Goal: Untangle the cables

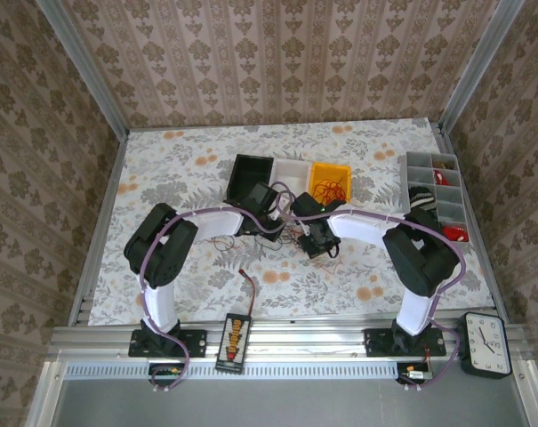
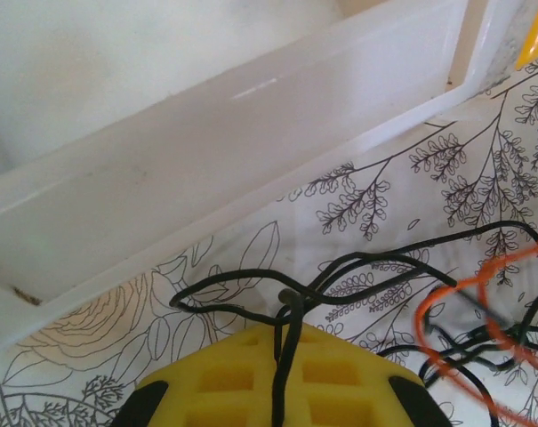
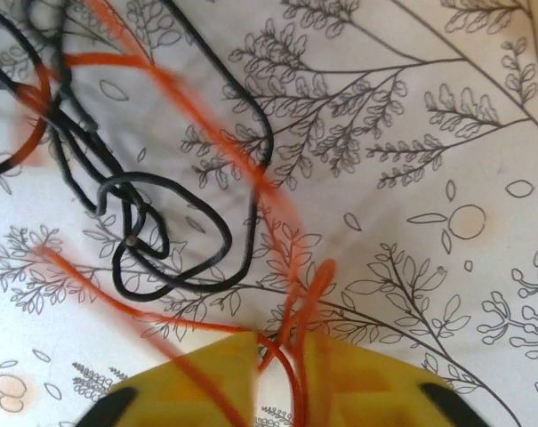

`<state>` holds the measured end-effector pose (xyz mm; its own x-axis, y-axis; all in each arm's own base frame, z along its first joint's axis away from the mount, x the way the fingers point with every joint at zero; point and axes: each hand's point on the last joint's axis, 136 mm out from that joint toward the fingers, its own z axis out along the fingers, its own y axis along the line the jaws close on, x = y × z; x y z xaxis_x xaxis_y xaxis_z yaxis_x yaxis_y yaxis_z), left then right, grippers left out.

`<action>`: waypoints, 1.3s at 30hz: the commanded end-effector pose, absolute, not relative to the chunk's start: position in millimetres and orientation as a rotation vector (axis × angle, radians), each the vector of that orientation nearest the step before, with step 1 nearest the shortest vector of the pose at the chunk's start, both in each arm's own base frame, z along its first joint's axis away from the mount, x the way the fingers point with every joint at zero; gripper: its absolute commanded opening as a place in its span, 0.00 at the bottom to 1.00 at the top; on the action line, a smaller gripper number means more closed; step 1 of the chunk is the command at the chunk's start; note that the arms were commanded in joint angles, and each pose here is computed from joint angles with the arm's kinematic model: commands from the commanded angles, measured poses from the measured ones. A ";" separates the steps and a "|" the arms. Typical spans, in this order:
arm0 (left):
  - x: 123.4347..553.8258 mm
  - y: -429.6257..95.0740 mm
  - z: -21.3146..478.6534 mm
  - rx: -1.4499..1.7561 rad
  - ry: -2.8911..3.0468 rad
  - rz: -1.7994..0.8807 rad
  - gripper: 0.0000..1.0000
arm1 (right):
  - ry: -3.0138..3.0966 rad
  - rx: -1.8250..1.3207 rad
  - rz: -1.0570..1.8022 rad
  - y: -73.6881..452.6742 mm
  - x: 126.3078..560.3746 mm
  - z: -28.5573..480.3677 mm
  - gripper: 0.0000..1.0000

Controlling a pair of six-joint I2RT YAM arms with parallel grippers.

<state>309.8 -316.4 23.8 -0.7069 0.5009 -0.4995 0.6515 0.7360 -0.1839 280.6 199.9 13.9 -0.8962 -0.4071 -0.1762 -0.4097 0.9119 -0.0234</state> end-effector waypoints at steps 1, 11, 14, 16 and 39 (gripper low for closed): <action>299.6 -299.2 17.3 0.911 2.550 -0.404 0.00 | 2.960 -0.633 0.024 199.3 266.6 -13.3 0.08; 319.9 -254.1 15.8 0.584 2.617 -0.353 0.00 | 2.873 0.024 0.018 112.5 296.0 29.4 0.00; 329.5 -230.9 12.7 0.453 2.649 -0.270 0.00 | 2.813 0.232 0.129 93.3 302.4 40.6 0.00; 333.8 -217.8 10.6 0.380 2.660 -0.236 0.00 | 2.773 0.298 0.152 83.7 303.7 47.4 0.00; 335.8 -212.7 5.4 0.307 2.645 -0.220 0.00 | 2.106 -0.093 0.695 180.4 344.0 326.4 0.02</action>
